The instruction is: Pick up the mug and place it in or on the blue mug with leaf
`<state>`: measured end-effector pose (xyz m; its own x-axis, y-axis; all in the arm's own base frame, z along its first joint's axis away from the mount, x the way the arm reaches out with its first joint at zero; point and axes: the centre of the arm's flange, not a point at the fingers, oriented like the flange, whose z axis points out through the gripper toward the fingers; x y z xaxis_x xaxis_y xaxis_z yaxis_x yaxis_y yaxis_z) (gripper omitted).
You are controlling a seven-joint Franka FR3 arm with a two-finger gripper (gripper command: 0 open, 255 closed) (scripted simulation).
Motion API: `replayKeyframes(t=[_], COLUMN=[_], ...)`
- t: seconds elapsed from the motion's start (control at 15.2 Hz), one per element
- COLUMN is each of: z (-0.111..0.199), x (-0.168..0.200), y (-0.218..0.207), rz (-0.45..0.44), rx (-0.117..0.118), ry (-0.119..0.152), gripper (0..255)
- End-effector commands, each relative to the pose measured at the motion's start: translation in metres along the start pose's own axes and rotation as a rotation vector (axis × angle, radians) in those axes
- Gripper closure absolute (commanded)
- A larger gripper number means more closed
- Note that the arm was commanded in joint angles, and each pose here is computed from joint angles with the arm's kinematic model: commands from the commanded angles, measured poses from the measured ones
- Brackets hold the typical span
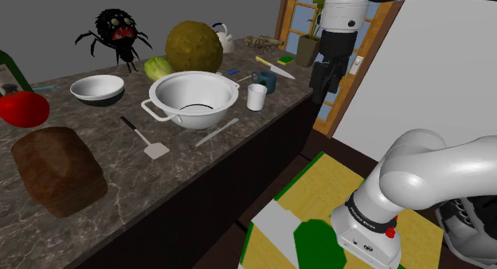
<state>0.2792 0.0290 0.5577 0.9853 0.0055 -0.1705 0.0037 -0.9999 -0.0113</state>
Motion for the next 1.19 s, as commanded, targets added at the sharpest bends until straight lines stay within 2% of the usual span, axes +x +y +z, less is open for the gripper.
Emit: replayKeyframes(t=[0.0,1.12], z=[0.000,0.071], x=[0.000,0.191], y=[0.000,0.051], rz=[0.000,0.017], rx=[0.000,-0.043], ry=[0.000,0.088], gripper=[0,0])
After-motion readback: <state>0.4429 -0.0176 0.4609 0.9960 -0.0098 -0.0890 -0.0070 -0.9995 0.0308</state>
